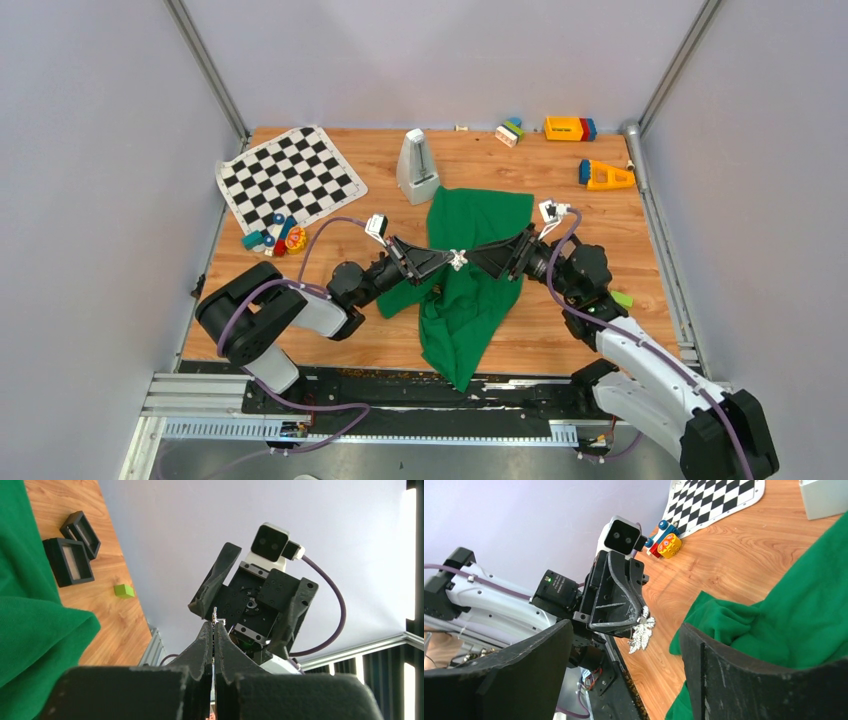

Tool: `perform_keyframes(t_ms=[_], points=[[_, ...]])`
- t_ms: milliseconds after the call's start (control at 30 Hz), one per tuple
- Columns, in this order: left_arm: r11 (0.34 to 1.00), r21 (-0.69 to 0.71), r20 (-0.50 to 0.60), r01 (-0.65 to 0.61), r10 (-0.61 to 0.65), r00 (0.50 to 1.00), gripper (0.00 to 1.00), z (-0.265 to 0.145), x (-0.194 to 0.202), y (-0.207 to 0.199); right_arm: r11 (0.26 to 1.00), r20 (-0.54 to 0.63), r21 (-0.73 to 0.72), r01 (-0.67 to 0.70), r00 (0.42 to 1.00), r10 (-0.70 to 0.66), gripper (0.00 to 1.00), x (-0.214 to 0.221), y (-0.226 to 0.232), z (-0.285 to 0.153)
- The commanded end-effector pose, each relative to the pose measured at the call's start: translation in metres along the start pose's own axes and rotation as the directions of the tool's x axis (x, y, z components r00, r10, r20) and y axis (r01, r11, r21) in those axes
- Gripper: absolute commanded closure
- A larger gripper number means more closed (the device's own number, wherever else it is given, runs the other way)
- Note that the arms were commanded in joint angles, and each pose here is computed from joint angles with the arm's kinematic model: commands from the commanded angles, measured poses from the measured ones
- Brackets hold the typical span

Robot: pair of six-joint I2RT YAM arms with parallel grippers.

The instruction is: Remove the brooch from the garment

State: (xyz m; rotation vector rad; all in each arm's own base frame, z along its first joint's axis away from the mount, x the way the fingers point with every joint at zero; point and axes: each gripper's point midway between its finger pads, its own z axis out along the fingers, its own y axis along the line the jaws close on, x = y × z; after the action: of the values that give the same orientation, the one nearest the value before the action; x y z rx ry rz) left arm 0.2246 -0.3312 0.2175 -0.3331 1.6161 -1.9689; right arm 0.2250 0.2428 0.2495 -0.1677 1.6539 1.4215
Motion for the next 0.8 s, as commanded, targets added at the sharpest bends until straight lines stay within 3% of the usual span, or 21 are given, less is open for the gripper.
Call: perform_keyframes(t_ms=[0, 133, 267, 400, 767], points=[[0.995, 0.103, 0.015, -0.007, 0.005, 1.0, 1.0, 0.007, -0.004, -0.032, 0.994, 0.028, 0.095, -0.049, 0.999, 0.046, 0.25, -0.005, -0.01, -0.005], [0.994, 0.111, 0.019, -0.003, 0.001, 1.0, 1.0, 0.009, -0.005, -0.035, 0.995, -0.009, 0.082, -0.05, 0.999, 0.051, 0.3, -0.001, -0.007, -0.003], [0.993, 0.117, 0.011, 0.006, -0.007, 1.0, 1.0, 0.012, -0.003, -0.037, 0.995, -0.045, 0.068, -0.074, 0.996, 0.077, 0.48, 0.004, -0.007, 0.001], [0.992, 0.123, 0.011, 0.006, -0.008, 1.0, 1.0, 0.013, -0.003, -0.039, 0.994, -0.045, 0.057, -0.092, 0.994, 0.095, 0.57, 0.006, -0.006, 0.001], [0.993, 0.12, 0.002, 0.006, -0.006, 1.0, 1.0, 0.018, 0.001, -0.036, 0.992, -0.059, 0.053, -0.119, 0.991, 0.122, 0.61, 0.008, -0.007, 0.006]])
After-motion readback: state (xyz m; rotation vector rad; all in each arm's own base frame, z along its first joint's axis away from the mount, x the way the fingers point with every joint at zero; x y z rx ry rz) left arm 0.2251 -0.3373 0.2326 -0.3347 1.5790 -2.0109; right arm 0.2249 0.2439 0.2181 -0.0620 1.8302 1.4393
